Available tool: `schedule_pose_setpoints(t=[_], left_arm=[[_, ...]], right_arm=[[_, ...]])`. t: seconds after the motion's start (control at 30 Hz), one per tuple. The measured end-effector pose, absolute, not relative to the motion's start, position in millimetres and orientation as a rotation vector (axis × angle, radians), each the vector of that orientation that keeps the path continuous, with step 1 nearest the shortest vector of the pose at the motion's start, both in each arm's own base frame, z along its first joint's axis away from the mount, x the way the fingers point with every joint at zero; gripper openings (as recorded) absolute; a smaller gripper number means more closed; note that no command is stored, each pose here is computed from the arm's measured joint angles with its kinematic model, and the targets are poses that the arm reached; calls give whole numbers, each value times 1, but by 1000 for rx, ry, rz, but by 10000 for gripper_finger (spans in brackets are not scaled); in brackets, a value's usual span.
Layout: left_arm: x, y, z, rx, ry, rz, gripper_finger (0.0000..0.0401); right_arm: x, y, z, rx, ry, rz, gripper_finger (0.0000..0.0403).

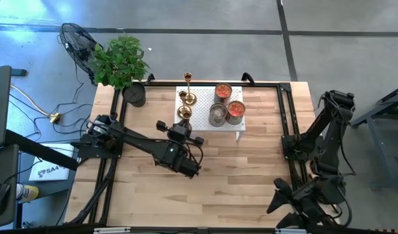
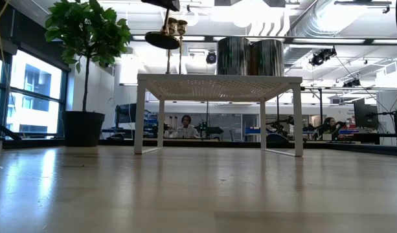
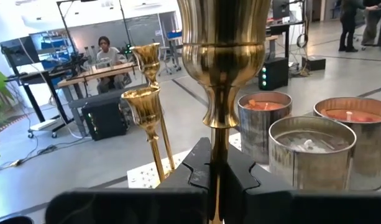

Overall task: Pick & Place candle stick holders
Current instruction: Put the gold holder on the shelf

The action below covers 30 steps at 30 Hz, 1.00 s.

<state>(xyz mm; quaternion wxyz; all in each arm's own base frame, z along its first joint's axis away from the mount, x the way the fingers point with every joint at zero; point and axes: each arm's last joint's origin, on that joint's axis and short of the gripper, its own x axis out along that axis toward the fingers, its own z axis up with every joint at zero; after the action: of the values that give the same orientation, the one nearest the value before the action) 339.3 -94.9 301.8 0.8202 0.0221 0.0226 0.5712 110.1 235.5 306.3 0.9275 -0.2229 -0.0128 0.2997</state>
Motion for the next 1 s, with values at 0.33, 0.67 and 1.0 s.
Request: schedule_pose_setpoints(t=[0.33, 0.67, 1.0], left_arm=[[343, -79, 302, 61, 45, 1260, 3], [345, -109, 302, 86, 59, 1183, 3], [351, -163, 303, 216, 315, 950, 3]], right_arm=[[117, 233, 306, -447, -21, 631, 291], [118, 232, 304, -446, 0, 629, 291], [118, 232, 304, -476, -7, 629, 291]])
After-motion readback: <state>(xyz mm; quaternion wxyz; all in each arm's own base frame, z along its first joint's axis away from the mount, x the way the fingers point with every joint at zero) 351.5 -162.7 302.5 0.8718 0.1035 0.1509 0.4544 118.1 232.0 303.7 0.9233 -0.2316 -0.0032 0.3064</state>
